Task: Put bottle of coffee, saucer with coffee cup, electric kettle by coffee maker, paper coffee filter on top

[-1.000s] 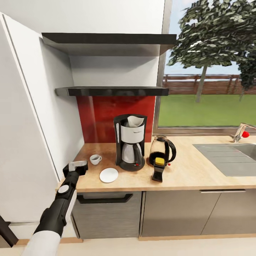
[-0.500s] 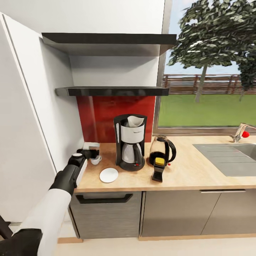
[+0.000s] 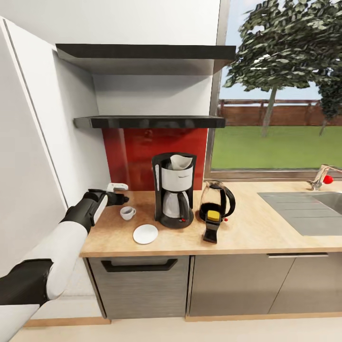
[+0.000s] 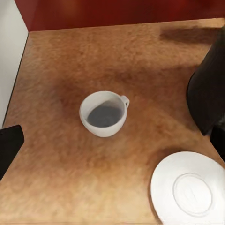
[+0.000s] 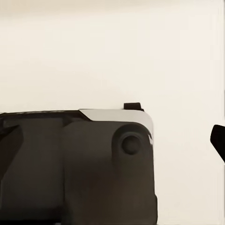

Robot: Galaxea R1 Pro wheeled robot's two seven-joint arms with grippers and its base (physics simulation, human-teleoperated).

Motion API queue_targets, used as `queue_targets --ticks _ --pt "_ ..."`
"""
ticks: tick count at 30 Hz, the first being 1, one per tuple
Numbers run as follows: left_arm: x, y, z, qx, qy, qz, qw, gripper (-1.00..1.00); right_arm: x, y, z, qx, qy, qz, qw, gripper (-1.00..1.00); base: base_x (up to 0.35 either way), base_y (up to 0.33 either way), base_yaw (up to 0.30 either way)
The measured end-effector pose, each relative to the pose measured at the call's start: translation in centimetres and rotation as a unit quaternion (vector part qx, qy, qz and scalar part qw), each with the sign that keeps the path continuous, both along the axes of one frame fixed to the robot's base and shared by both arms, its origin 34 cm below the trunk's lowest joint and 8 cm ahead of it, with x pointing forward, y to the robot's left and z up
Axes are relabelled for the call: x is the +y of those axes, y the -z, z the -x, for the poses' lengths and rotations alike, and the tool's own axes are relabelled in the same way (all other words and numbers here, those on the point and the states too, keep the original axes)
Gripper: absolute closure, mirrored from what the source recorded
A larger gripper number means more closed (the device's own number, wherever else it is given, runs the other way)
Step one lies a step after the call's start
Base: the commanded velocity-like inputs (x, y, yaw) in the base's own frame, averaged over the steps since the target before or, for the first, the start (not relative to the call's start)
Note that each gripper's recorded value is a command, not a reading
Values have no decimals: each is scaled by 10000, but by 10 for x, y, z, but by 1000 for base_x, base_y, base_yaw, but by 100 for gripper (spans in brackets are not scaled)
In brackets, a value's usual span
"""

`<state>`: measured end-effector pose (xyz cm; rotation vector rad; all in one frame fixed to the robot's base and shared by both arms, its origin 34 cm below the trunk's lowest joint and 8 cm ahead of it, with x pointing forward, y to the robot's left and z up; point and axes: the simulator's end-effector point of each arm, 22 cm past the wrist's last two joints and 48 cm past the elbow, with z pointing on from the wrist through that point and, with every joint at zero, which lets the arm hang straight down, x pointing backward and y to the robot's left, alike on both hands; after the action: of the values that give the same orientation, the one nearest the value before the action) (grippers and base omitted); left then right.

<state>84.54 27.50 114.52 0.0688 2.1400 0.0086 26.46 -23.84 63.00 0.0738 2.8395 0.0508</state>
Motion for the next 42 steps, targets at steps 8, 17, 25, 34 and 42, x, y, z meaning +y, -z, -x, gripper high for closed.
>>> queue_targets --ticks 8,17,25,34,42 --pt "15 1 2 41 -45 -37 10000 -100 -67 -1 3 28 41 430 9991 -100 0 0 0" --pt "38 2 5 59 -200 -105 9997 -100 -88 -2 7 79 37 563 9984 -100 137 28 0" --pt "39 16 9 172 -233 -108 9995 -100 -89 0 19 160 35 574 9982 -100 195 3 0" --pt "41 18 10 189 -245 -111 9995 -100 -89 0 19 161 35 574 9982 -100 121 14 0" --pt "41 25 13 240 -250 -111 9993 -100 -89 0 19 162 35 574 9982 -100 283 94 0"
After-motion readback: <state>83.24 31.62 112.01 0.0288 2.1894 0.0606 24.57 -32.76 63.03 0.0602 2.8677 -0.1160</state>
